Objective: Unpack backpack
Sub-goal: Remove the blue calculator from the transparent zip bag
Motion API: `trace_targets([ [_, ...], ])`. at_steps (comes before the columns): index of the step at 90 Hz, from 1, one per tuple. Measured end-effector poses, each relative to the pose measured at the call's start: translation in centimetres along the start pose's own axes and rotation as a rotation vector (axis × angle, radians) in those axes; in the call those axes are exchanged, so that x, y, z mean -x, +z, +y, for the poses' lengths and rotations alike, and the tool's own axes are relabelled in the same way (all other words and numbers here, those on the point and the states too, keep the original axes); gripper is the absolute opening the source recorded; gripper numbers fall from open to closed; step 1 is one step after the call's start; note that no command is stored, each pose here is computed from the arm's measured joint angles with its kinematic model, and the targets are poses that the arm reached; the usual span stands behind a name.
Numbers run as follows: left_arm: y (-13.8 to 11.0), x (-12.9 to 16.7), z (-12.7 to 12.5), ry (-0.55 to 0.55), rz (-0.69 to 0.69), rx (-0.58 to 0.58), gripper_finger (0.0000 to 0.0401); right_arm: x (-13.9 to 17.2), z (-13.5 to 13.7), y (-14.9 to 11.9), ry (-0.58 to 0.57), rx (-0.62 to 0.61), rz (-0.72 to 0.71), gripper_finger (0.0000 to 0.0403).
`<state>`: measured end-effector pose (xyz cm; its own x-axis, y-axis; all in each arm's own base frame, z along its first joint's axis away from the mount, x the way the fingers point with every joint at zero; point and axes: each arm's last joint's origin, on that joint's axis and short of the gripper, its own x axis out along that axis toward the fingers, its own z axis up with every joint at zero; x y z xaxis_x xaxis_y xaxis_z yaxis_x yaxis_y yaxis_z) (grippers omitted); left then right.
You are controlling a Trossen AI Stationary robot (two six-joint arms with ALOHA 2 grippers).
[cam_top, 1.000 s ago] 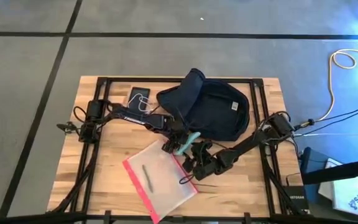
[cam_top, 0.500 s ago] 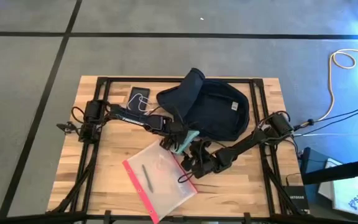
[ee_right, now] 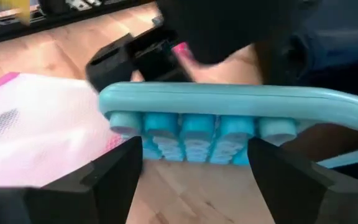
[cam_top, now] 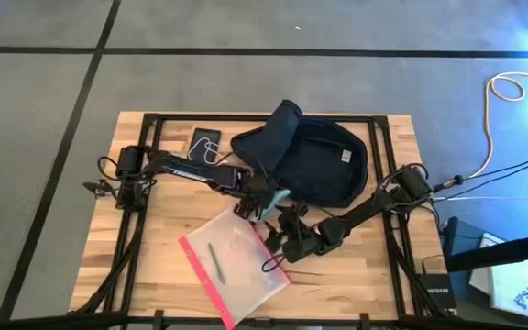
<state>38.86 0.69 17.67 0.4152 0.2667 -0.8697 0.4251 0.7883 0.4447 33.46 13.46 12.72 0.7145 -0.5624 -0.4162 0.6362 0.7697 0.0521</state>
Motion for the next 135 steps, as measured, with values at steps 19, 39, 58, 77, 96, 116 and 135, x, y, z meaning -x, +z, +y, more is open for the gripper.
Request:
trace_targets([
  [19,-0.9,0.7,-0.1,0.005,0.104,-0.005,0.0239,-0.5,-0.2,0.6,-0.018,0.000,-0.032,0.0275],
  [39,-1.1,3.1,0.7,0.051,0.073,0.028,0.0239,-1.6,-0.8,1.1,-0.052,0.079,-0.036,0.0275],
  [58,-1.8,6.0,1.3,0.073,0.068,0.062,0.0239,-3.2,-1.7,2.2,-0.067,0.099,-0.037,0.0275],
  [77,-2.4,7.9,1.6,0.093,0.059,0.108,0.0239,-4.3,-2.5,2.7,-0.068,0.113,-0.009,0.0275],
  [96,-1.7,7.8,0.6,-0.026,-0.044,0.155,0.0239,-3.4,-1.6,2.2,0.144,0.300,0.098,0.0275],
  [116,-2.2,5.0,-1.2,-0.050,-0.152,0.161,0.0239,-1.0,-0.5,1.7,0.277,0.393,0.160,0.0275],
  [135,-3.5,3.6,-2.2,-0.075,-0.113,0.169,0.0239,1.0,-0.3,-0.2,0.248,0.450,0.246,0.0275],
])
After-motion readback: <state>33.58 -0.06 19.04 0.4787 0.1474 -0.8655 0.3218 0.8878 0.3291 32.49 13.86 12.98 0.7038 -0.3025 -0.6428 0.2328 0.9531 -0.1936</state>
